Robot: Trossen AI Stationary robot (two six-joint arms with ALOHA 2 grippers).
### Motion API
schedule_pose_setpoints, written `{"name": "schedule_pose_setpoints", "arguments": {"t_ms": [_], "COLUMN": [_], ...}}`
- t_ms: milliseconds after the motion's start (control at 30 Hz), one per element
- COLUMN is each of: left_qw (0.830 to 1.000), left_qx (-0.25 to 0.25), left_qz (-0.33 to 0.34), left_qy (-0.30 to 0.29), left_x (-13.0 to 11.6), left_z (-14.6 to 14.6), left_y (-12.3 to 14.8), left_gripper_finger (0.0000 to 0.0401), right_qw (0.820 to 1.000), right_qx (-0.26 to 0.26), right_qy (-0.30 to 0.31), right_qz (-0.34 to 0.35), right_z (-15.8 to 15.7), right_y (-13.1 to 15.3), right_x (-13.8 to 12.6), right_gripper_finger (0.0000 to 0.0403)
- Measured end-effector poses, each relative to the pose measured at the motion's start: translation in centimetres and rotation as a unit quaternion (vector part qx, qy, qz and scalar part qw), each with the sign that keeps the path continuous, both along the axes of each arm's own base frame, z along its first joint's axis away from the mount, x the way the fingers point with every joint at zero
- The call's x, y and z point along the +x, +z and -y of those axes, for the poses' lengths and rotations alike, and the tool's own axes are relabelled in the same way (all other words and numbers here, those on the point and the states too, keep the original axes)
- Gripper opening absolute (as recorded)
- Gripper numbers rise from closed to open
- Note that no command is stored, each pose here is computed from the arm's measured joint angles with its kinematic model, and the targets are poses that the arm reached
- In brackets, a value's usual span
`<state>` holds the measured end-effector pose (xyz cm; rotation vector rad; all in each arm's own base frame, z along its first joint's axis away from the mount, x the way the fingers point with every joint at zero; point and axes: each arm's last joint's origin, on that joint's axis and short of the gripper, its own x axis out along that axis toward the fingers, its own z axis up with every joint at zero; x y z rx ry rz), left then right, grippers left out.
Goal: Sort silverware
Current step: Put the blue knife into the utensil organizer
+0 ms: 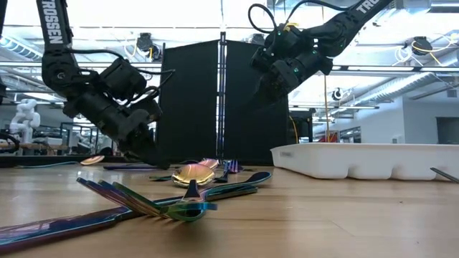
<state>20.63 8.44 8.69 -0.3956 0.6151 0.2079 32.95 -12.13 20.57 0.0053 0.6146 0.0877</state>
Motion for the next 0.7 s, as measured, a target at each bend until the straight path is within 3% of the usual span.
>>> {"name": "schedule_pose_setpoints", "arguments": {"t_ms": [200,433,567,700], "left_qw": [0.998,0.994,0.993,0.993], "left_qx": [-0.057,-0.101,-0.114,-0.117], "left_qz": [0.018,0.030,0.022,0.015], "left_qy": [0.015,0.025,0.021,0.021], "left_x": [-0.6,-1.1,-1.2,-1.3], "left_z": [-1.3,-2.1,-2.1,-2.0], "left_y": [0.1,0.2,0.0,-0.1], "left_gripper_finger": [0.0068,0.0068,0.0068,0.0068], "right_qw": [1.000,0.997,0.992,0.986], "right_qx": [-0.003,-0.023,-0.073,-0.143], "right_qy": [0.004,0.037,0.037,0.023], "right_qz": [0.014,0.071,0.099,0.077], "right_z": [-0.2,-1.9,-2.6,-3.4], "right_y": [0.1,-1.2,-2.9,-3.9], "right_x": [0.3,2.9,4.5,6.1], "right_gripper_finger": [0.0000,0.0000,0.0006,0.0033]}}
